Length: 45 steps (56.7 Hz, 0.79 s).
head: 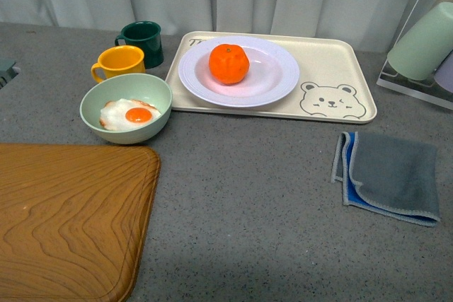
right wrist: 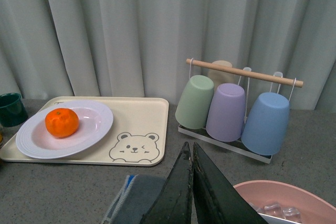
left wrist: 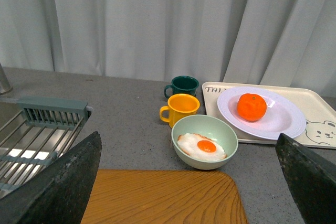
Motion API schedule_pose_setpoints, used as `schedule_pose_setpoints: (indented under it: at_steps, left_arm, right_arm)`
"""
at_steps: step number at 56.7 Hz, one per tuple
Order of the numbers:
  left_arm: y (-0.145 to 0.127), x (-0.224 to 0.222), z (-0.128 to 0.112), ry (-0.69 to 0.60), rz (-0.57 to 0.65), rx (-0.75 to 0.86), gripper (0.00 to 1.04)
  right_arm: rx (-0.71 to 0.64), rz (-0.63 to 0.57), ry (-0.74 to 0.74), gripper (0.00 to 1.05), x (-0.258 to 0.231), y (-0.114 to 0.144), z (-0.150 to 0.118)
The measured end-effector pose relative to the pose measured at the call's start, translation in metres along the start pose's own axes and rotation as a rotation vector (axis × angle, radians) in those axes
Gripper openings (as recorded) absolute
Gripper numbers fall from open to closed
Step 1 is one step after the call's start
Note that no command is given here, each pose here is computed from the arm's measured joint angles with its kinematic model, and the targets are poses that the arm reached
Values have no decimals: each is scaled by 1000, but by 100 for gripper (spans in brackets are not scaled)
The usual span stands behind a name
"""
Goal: Place orange and plate with both arms
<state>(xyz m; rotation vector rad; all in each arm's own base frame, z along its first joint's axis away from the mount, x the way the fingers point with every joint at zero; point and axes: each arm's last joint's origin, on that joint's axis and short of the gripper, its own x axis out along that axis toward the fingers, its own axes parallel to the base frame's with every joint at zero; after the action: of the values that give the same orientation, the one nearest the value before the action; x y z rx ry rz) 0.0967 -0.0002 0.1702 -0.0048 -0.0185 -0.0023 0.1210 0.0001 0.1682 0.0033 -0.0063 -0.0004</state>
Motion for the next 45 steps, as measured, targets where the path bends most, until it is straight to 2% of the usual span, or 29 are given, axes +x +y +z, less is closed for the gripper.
schedule_pose_setpoints:
  at_steps: [33, 39, 45]
  left_arm:
    - [0, 0, 0, 0, 0, 0, 98]
    - [0, 0, 0, 0, 0, 0, 98]
    - [0, 0, 0, 0, 0, 0, 98]
  right_arm:
    - [0, 0, -3, 1, -13, 0, 0]
    - [0, 1, 34, 1, -21, 0, -5]
    - [0, 1, 2, 1, -23, 0, -3]
